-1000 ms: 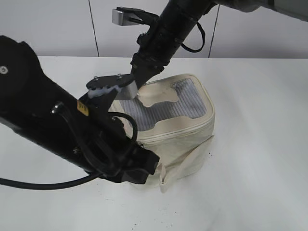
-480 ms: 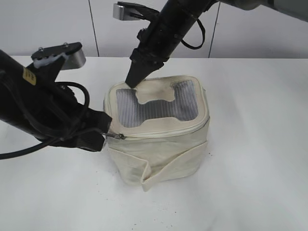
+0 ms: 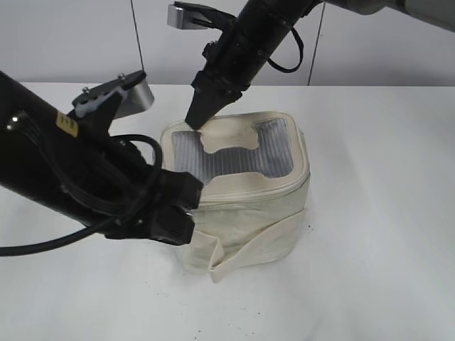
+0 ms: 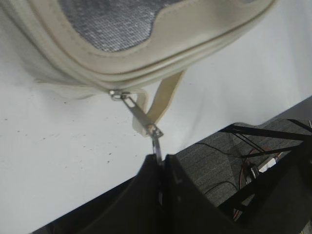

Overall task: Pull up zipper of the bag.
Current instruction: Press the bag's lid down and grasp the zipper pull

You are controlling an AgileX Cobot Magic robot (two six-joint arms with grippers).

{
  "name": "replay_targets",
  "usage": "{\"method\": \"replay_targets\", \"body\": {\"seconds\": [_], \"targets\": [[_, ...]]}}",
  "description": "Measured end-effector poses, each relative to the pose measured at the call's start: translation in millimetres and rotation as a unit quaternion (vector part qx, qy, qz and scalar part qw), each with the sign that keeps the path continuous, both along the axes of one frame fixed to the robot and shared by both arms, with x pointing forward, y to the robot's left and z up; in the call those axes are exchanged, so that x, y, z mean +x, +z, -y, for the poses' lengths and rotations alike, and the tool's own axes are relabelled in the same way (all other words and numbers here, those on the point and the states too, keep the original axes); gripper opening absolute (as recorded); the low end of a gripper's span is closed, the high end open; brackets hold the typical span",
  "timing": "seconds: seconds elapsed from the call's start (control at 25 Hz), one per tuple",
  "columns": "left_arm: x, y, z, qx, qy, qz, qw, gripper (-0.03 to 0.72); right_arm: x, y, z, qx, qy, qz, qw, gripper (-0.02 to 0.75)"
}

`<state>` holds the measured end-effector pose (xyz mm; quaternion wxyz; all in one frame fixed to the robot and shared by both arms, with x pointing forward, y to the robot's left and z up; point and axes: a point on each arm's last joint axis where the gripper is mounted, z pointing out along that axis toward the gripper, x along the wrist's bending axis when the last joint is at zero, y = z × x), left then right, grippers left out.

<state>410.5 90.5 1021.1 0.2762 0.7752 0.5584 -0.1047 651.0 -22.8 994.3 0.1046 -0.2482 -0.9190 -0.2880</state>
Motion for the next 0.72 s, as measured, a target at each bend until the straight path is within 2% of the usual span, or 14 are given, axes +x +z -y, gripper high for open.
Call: {"method": "replay_targets", "body": {"seconds": [0.24, 0.44, 0.6, 0.72], "targets": [[-6.8, -7.3, 37.2, -0.053, 0.002, 0.037, 0.998, -0.003, -0.7, 0.3, -1.2, 0.003, 0.002, -0.001, 1.000, 0.029], [7.3, -14.4, 71.2, -0.041, -0.025, 0.028, 0.998, -0.003, -0.7, 0.3, -1.2, 0.003, 0.002, 0.000, 1.000, 0.029], [13.9, -3.4, 78.7, -0.054, -0.031, 0.051, 0.997, -0.003, -0.6, 0.2, -1.0, 0.001, 0.002, 0.000, 1.000, 0.029], [17.1, -4.7, 82.8, -0.044, -0.044, 0.058, 0.996, -0.003, -0.4, 0.2, -0.6, 0.002, 0.002, 0.000, 1.000, 0.029]]}}
